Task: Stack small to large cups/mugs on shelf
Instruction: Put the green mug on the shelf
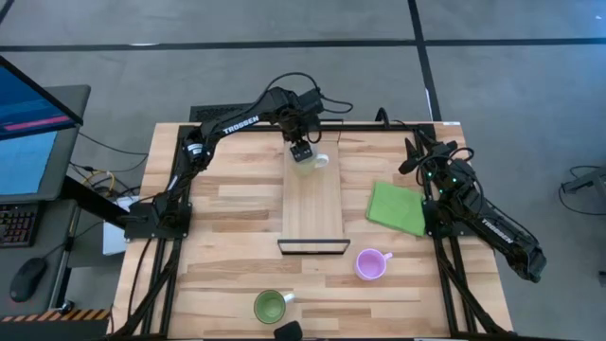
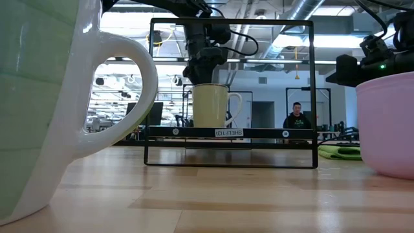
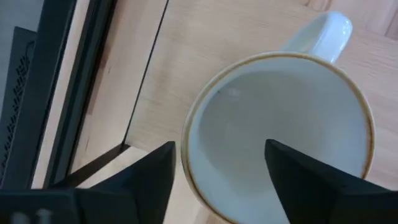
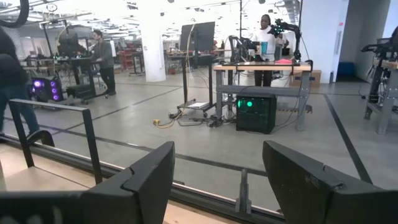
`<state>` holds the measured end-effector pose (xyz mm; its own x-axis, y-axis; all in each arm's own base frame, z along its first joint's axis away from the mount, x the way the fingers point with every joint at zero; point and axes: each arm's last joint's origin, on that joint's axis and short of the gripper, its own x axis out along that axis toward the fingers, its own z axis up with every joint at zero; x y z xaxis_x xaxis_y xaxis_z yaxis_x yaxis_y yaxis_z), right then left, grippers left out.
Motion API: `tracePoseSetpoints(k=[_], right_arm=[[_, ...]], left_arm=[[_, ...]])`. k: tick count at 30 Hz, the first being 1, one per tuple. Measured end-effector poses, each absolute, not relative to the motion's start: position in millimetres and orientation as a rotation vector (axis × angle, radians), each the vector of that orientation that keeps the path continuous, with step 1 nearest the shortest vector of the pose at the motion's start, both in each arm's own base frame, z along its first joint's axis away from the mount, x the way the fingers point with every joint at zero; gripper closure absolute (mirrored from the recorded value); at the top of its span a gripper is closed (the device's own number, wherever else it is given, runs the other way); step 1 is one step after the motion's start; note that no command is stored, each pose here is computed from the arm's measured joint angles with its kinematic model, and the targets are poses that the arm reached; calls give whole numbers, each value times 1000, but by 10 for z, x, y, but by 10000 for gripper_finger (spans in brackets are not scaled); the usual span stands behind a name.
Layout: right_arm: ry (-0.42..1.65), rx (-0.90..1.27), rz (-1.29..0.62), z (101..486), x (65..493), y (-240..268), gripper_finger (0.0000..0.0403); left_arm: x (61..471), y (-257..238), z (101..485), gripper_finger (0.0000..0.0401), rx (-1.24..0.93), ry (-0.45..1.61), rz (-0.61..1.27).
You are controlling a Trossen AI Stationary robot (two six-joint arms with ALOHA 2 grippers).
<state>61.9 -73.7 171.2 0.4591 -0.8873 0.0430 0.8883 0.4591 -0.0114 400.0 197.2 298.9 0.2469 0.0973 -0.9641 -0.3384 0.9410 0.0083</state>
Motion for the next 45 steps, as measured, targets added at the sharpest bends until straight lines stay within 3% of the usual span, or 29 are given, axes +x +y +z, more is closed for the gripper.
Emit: tracePoseSetpoints(k=[8, 23, 39, 45], right_arm=[[-33, -34, -1093, 1713, 619, -737, 135], [-30, -34, -1094, 1710, 619, -738, 135], [2, -26, -1094, 1687, 634, -752, 135], [1, -26, -1094, 1687, 634, -752, 135]], left_arm=[[3997, 1978, 2993, 113, -201, 1297, 326], [3881, 1940, 3227, 110, -136, 1303, 366], [3119, 1403, 4465, 110, -33, 961, 392], [2891, 1055, 4701, 110, 27, 924, 338]])
